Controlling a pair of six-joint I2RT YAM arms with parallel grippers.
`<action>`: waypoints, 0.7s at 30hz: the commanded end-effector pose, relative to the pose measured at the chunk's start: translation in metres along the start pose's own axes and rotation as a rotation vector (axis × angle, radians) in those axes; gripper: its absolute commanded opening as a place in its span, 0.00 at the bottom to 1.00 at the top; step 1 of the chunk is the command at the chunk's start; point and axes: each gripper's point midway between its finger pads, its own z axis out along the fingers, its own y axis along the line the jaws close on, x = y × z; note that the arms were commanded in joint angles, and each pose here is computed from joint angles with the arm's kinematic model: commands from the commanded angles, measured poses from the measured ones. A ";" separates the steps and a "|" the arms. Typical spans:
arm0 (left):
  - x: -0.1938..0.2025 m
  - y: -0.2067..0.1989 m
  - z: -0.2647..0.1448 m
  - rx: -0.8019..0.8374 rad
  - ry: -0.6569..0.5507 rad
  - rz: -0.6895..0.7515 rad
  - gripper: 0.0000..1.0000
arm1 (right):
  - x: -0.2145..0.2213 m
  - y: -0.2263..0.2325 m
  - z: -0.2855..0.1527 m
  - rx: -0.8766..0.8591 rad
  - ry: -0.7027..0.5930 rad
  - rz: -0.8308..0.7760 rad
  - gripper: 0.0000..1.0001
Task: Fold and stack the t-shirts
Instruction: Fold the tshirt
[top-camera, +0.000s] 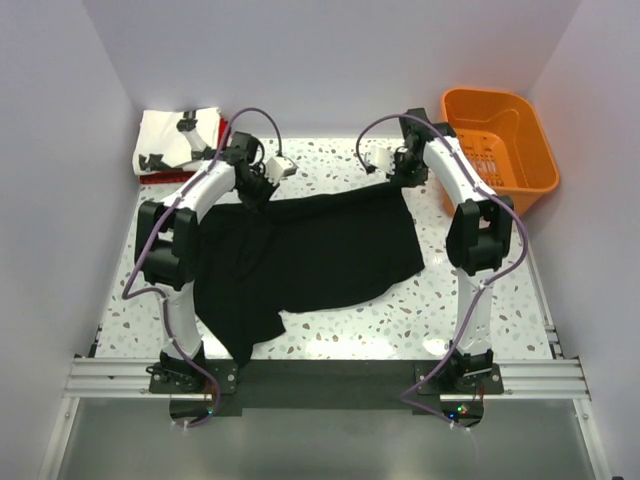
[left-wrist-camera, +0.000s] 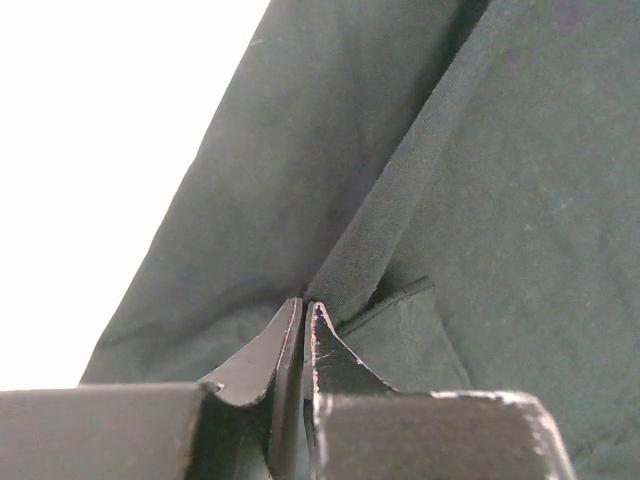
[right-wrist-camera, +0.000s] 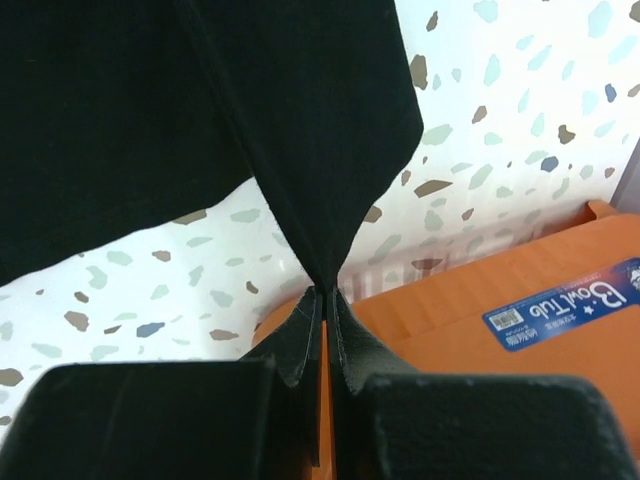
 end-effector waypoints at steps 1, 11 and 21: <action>-0.016 0.009 -0.030 -0.051 -0.083 0.023 0.00 | 0.004 0.009 -0.041 0.013 -0.006 0.018 0.00; 0.014 -0.010 -0.014 0.027 0.001 0.056 0.00 | 0.008 0.058 -0.009 -0.116 0.026 0.011 0.00; 0.029 -0.019 0.009 0.060 0.057 0.024 0.32 | 0.012 0.050 0.034 -0.109 0.082 0.031 0.05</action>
